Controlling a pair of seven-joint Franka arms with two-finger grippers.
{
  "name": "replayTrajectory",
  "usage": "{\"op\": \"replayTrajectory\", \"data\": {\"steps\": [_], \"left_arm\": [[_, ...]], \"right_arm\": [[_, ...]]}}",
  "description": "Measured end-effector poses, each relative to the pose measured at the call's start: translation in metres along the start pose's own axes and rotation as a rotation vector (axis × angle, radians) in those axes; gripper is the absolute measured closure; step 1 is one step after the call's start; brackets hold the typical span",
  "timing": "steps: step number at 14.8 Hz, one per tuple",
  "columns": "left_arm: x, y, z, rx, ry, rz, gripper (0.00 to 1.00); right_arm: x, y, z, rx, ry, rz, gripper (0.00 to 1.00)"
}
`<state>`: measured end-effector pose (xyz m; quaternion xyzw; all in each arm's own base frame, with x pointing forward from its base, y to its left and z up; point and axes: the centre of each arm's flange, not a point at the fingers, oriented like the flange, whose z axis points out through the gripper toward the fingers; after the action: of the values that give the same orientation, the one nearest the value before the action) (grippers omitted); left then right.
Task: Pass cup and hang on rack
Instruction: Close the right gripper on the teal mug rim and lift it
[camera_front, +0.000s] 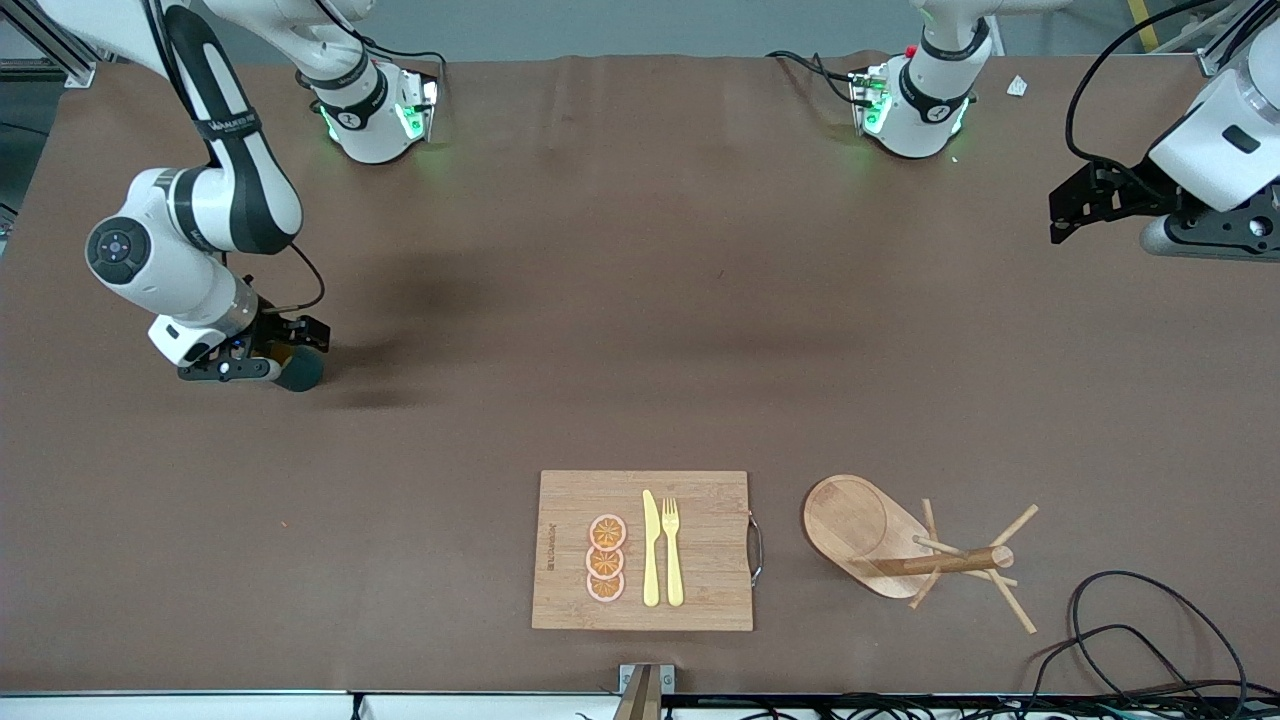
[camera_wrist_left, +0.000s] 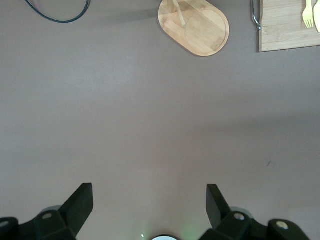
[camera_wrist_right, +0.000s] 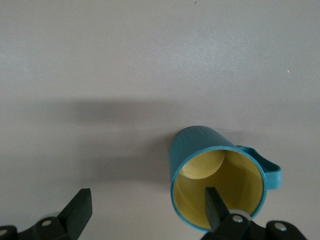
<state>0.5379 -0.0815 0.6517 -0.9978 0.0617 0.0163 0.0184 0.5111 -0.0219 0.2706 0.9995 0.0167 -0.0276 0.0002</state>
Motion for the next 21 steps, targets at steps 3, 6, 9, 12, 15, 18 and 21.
{"op": "replayTrajectory", "data": {"steps": [3,6,9,12,15,18,21], "left_arm": [[0.000,0.000,0.000,0.000,0.001,-0.001,0.00],[0.000,-0.001,0.000,0.000,0.004,-0.003,0.00],[0.001,-0.002,0.000,0.000,0.004,-0.003,0.00],[0.001,-0.002,0.000,0.000,0.004,-0.003,0.00],[0.001,-0.002,0.000,0.000,0.004,-0.003,0.00],[0.001,-0.002,0.000,0.000,0.004,-0.004,0.00],[0.001,-0.002,0.000,0.000,0.004,-0.004,0.00]], "right_arm": [[0.000,0.007,0.012,0.001,-0.013,0.013,0.00],[0.000,0.011,0.018,0.001,-0.016,0.020,0.04],[0.000,0.014,0.025,0.001,-0.017,0.027,0.14],[0.000,0.022,0.033,0.001,-0.017,0.040,0.26],[0.000,0.024,0.039,0.002,-0.021,0.040,0.43],[0.001,0.025,0.040,0.001,-0.021,0.040,0.67],[0.001,0.025,0.040,0.001,-0.020,0.040,0.85]]}}
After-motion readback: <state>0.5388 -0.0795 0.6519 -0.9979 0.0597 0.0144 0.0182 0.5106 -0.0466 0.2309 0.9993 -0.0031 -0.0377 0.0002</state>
